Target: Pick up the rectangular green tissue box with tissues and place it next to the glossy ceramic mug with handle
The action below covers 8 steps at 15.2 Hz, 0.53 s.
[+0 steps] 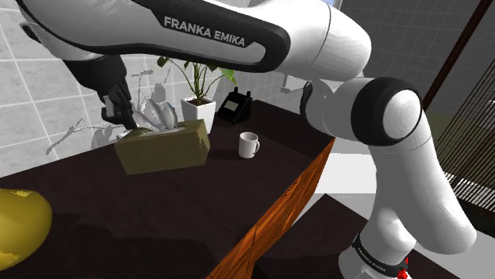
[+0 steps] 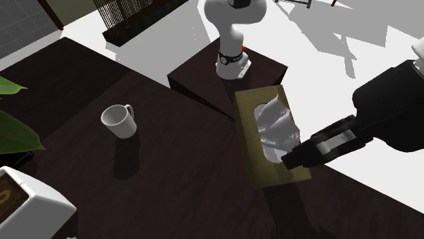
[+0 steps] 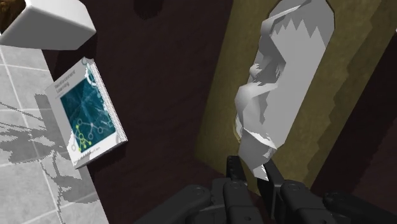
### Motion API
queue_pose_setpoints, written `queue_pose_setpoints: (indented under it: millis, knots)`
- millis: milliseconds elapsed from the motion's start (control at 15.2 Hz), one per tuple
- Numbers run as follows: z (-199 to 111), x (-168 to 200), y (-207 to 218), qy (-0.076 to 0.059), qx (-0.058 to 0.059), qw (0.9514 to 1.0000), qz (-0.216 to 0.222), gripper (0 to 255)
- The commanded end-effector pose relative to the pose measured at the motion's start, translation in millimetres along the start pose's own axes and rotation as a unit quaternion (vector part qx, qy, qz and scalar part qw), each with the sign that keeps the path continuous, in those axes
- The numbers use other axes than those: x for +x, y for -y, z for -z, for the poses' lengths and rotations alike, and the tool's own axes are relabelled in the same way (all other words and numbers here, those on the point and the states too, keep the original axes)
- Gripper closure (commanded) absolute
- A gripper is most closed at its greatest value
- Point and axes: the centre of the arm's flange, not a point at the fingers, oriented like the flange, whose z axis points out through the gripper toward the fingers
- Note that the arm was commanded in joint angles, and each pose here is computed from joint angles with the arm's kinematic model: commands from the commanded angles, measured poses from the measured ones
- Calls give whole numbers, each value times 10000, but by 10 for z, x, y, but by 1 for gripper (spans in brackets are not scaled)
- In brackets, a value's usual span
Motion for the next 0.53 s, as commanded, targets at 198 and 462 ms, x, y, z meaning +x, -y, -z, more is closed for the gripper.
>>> queue_pose_setpoints:
  millis: [198, 462]
  knots:
    - [-195, -563, -249, -2, -17, 10000, -4, 255]
    - [-353, -1022, -456, -3, -17, 10000, -4, 255]
